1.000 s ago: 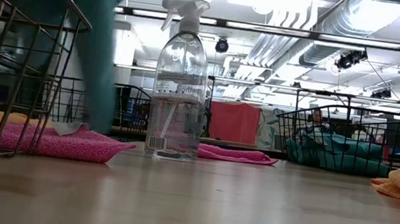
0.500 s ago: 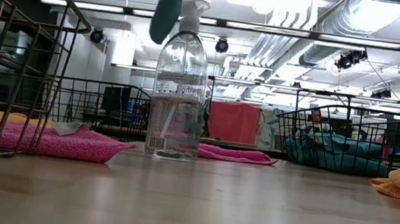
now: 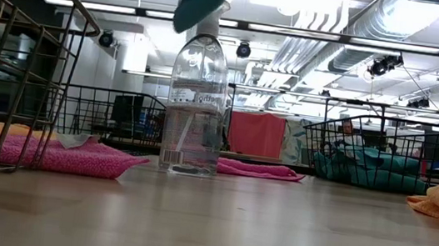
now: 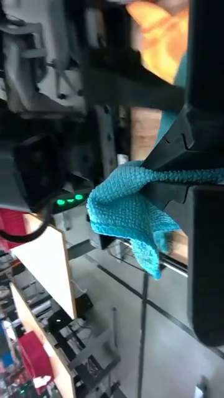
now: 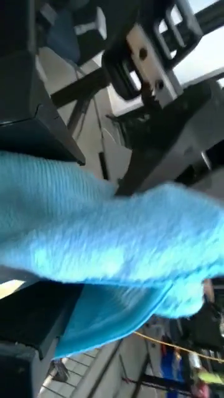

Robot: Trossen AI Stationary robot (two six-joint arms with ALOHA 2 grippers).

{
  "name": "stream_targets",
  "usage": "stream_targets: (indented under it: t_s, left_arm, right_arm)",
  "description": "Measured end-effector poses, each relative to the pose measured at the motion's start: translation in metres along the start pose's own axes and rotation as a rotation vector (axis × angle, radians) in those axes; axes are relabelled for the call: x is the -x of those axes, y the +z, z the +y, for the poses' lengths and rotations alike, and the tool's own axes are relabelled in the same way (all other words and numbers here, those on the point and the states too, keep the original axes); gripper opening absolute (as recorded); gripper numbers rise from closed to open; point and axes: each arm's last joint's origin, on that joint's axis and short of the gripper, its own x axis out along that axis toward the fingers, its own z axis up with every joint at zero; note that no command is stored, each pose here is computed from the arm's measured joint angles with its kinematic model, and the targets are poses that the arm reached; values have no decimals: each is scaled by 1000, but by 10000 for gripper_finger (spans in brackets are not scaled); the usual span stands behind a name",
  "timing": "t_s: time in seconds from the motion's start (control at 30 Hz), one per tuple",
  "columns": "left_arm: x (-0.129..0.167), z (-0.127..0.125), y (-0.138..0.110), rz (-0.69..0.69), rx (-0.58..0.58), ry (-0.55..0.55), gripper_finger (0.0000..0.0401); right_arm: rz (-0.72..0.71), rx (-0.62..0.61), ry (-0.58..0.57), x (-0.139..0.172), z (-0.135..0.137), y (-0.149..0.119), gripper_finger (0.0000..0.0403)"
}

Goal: Sort microfiber towel by color & place in baskets
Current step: Put the blue microfiber towel into the right black wire basket

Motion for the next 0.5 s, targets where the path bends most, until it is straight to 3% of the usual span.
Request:
stream_targets:
  t_s: [0.1,0.17,0.37,0.5]
  left_arm:
    - [0,0,3,-30,12,2,0]
    - [0,0,5,-44,20,0,0]
    - [0,0,7,-65,-21,-22,31]
    - [6,3,9,-77,-15,-39,88]
  right_arm:
    - [-17,18,-14,1,2,1,264]
    - [-20,28,-28,1,5,1,225]
    - [-24,76,-30,3,10,0,25]
    - [-31,73,-26,8,10,3,17]
